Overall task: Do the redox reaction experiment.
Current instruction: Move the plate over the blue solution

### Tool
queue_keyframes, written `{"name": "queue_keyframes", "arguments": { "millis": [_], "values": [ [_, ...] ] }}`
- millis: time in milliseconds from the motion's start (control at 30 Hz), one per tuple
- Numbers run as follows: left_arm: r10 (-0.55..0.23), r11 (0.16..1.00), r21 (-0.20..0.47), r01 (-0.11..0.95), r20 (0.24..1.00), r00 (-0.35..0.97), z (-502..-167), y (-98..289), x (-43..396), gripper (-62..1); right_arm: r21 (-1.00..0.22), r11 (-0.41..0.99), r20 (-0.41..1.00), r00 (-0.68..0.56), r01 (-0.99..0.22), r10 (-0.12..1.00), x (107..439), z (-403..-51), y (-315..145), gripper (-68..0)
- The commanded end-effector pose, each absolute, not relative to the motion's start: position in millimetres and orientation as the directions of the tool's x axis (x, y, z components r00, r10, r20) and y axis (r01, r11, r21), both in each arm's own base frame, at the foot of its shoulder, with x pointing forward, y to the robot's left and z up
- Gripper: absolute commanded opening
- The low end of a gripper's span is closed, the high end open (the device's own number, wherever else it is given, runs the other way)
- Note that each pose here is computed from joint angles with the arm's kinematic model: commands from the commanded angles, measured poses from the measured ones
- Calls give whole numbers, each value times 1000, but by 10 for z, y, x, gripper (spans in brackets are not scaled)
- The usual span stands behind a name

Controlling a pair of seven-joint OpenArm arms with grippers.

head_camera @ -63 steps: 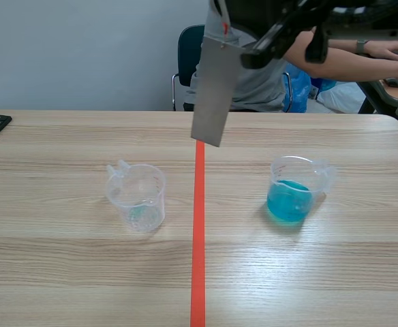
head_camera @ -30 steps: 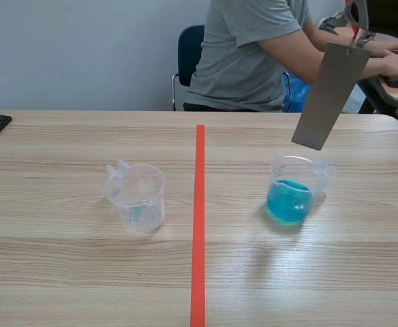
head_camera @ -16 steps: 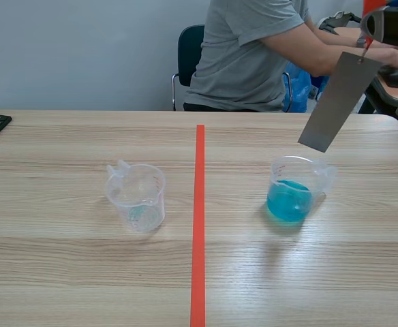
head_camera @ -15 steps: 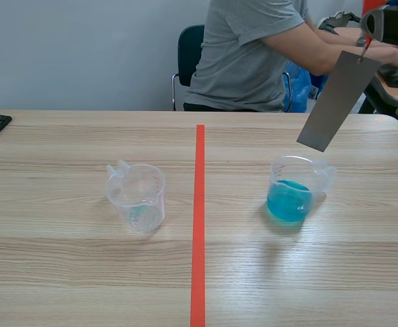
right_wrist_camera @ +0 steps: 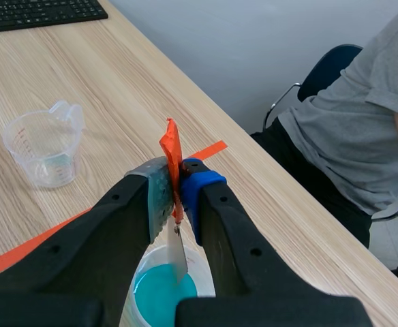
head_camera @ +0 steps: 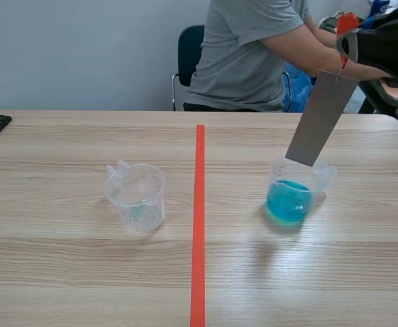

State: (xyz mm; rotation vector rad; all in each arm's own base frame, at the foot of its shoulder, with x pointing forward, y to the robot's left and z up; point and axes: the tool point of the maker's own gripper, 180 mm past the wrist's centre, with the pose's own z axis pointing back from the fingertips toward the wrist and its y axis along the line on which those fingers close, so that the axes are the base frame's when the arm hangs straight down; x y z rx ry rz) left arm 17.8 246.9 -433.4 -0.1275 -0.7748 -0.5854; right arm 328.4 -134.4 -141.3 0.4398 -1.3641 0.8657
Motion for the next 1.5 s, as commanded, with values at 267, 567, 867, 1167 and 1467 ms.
{"name": "queue_keyframes", "arguments": {
  "millis": [267,567,867,1167,1467],
  "values": [
    [-450,798,165,580,803,390,-3736,2459,510,-582,-229,622,960,-67,-749,273,3297,-1266,-1322,-671],
    [-413,752,197,629,885,216,-3278,2234,1024,-582,-230,622,960,-67,-749,273,3298,-1265,-1323,-671],
    [-316,680,192,708,947,47,-2778,1726,1353,-582,-229,622,959,-66,-749,274,3298,-1269,-1323,-671],
    [-199,524,161,836,978,-64,-2332,1232,1413,-582,-229,622,959,-65,-749,275,3298,-1271,-1324,-671],
    [-161,427,184,885,979,-125,-2160,867,1512,-581,-229,621,959,-63,-749,278,3297,-1277,-1324,-671]
  ]
}}
